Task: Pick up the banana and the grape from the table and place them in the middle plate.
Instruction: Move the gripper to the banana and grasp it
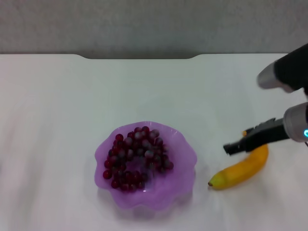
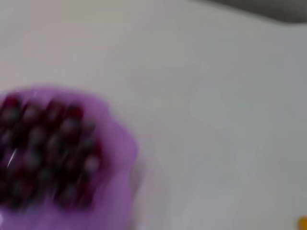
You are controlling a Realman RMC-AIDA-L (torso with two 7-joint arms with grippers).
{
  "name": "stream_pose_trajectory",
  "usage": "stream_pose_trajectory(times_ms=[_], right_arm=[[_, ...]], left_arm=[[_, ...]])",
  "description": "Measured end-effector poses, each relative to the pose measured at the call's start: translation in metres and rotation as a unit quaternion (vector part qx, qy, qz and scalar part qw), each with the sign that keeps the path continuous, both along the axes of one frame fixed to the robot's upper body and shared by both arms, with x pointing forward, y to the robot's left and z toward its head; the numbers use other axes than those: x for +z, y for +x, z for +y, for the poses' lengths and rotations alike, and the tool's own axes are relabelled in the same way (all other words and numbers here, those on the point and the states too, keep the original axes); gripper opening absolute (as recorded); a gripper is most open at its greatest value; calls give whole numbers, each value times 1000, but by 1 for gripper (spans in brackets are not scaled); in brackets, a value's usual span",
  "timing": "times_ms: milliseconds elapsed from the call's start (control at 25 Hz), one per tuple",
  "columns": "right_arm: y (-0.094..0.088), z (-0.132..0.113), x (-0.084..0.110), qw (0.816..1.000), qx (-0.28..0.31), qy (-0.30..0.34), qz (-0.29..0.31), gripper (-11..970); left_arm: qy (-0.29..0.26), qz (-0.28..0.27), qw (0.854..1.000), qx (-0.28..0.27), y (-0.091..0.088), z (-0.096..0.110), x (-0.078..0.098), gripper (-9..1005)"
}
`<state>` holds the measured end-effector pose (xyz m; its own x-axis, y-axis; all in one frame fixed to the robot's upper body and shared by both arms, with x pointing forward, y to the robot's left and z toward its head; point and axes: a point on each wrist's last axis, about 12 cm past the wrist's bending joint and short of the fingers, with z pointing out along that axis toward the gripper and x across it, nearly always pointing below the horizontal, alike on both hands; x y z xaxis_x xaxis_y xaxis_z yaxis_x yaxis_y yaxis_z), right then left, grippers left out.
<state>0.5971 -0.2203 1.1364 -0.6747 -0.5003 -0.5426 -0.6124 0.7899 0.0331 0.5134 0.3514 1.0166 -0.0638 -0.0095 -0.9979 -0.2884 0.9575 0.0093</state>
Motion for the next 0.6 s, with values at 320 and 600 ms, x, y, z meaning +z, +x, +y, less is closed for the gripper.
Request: stream_pose_trajectory(times_ms=[320, 600], right_arm=[[-10, 9, 0, 991, 117, -58, 27, 889], [-13, 9, 0, 968, 213, -131, 24, 889]], left_arm=[[1, -1, 1000, -1, 1, 0, 1, 883], [2, -2, 1000, -1, 2, 1, 2, 883]])
